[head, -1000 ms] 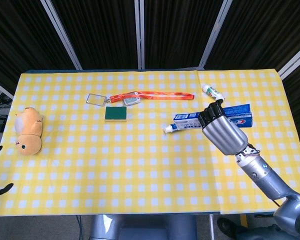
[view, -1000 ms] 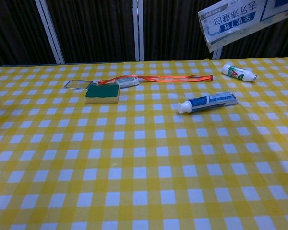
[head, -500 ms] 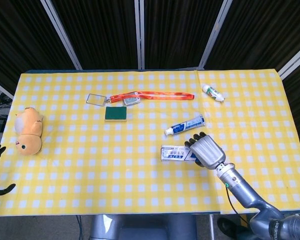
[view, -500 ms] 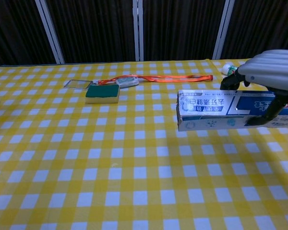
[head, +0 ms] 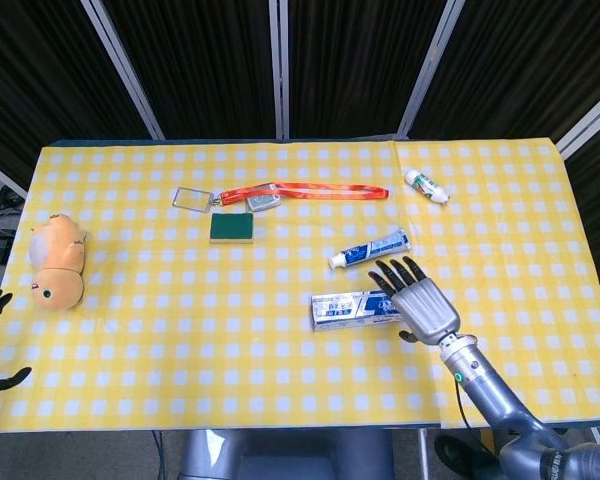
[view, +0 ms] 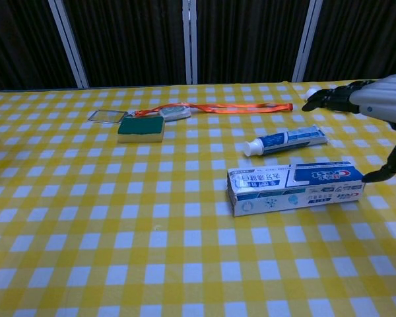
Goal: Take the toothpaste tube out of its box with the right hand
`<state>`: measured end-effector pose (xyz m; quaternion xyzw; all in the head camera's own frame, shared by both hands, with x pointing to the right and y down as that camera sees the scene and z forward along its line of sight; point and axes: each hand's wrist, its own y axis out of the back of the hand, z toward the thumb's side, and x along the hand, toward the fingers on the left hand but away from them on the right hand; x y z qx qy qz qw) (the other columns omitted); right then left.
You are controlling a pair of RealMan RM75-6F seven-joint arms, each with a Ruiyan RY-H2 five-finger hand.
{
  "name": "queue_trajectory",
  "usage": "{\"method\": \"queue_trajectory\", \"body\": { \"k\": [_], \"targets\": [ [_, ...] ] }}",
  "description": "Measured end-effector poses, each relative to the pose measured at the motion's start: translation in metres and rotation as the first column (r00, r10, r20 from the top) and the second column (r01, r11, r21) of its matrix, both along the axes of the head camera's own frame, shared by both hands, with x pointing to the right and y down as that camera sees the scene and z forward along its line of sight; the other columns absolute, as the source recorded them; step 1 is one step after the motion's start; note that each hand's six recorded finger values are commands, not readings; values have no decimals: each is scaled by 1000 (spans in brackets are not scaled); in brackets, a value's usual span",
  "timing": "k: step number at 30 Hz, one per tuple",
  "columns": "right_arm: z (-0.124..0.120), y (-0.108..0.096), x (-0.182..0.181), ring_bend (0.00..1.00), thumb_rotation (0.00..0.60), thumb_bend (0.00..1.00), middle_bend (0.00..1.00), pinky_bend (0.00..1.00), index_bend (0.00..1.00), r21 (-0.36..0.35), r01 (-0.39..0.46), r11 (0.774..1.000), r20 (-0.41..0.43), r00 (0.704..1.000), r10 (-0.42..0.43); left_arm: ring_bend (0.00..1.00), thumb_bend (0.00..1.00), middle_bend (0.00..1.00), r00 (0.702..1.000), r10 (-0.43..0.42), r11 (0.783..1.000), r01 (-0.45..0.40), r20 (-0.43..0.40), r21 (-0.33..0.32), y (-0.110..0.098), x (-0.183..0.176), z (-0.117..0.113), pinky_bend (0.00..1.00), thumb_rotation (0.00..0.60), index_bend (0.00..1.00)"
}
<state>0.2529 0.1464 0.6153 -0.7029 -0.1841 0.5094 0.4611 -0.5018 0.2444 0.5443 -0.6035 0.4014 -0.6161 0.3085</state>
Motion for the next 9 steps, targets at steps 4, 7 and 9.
{"method": "queue_trajectory", "body": {
  "k": [4, 7, 9],
  "targets": [
    [-30, 3, 21, 0, 600, 0, 0, 0, 0, 116, -8, 993, 5, 1000, 8, 0, 0, 0, 1000, -1, 1000, 1, -4, 22, -1, -1, -5, 0, 600, 0],
    [-50, 11, 41, 0, 600, 0, 0, 0, 0, 196, -34, 980, 30, 999, 29, 0, 0, 0, 1000, -3, 999, 3, -16, 32, -1, -1, -9, 0, 600, 0],
    [-61, 19, 58, 0, 600, 0, 0, 0, 0, 244, -52, 968, 46, 998, 42, 0, 0, 0, 1000, -2, 999, 3, -24, 38, -1, -1, -11, 0, 600, 0]
  ]
}}
